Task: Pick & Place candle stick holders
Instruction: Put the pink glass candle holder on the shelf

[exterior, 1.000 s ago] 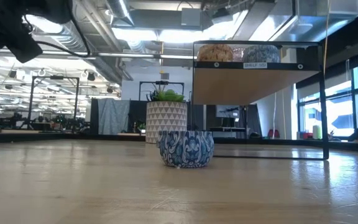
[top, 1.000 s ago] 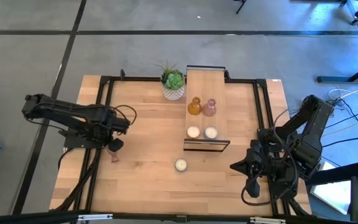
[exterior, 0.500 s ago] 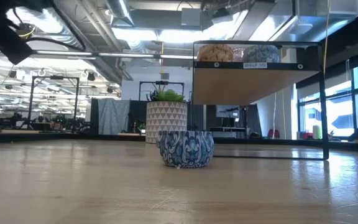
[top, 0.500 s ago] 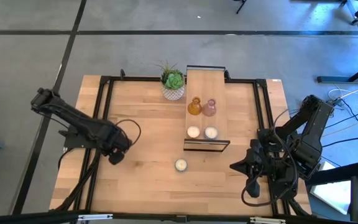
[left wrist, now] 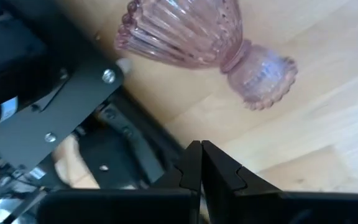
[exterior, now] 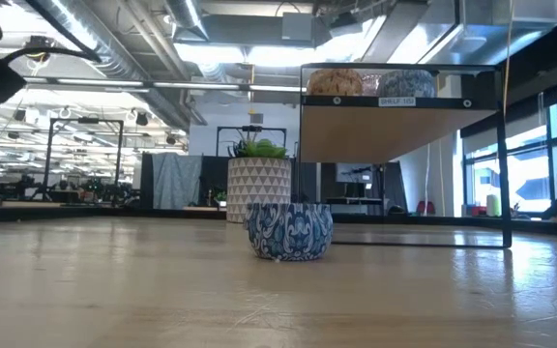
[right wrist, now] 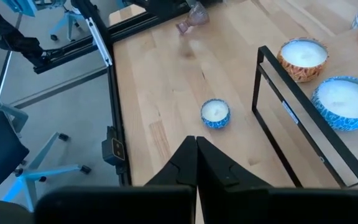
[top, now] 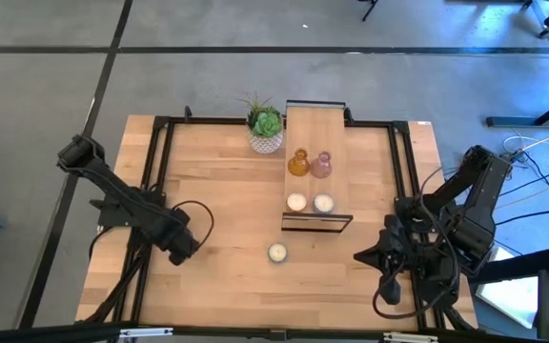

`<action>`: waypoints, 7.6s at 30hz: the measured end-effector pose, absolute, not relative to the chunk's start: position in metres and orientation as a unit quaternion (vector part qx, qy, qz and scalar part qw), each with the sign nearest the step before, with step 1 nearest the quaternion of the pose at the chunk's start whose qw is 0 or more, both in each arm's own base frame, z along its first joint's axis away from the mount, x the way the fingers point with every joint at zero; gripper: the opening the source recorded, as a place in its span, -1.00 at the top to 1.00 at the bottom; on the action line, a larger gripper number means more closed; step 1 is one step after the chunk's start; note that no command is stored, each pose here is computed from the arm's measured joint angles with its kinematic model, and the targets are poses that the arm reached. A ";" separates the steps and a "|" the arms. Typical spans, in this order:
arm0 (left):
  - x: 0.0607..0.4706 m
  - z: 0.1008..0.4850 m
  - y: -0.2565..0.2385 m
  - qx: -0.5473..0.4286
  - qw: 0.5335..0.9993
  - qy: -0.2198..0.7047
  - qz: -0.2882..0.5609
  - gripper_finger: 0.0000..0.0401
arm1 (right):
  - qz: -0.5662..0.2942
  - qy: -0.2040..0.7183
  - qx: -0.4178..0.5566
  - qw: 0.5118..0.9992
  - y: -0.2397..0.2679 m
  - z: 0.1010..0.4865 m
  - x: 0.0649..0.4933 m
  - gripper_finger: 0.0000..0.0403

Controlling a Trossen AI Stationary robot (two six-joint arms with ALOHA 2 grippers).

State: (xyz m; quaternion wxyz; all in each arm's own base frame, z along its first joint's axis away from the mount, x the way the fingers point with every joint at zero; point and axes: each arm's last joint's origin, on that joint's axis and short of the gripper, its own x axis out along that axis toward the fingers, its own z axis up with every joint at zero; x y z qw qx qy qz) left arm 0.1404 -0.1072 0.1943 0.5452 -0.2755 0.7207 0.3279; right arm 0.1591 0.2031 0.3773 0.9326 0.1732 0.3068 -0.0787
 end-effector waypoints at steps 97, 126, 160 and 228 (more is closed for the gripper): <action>0.139 0.162 -0.099 -0.302 0.560 0.662 0.396 0.99 | -0.067 0.313 0.180 0.930 0.206 0.378 0.158 1.00; 0.149 0.161 -0.103 -0.325 0.603 0.626 0.373 0.99 | -0.069 0.312 0.188 0.929 0.206 0.378 0.158 1.00; 0.156 0.172 -0.105 -0.360 0.600 0.587 0.406 0.99 | -0.062 0.314 0.172 0.932 0.207 0.378 0.157 1.00; 0.139 0.223 -0.019 -0.477 0.518 0.476 0.527 0.99 | -0.060 0.312 0.169 0.933 0.211 0.377 0.147 1.00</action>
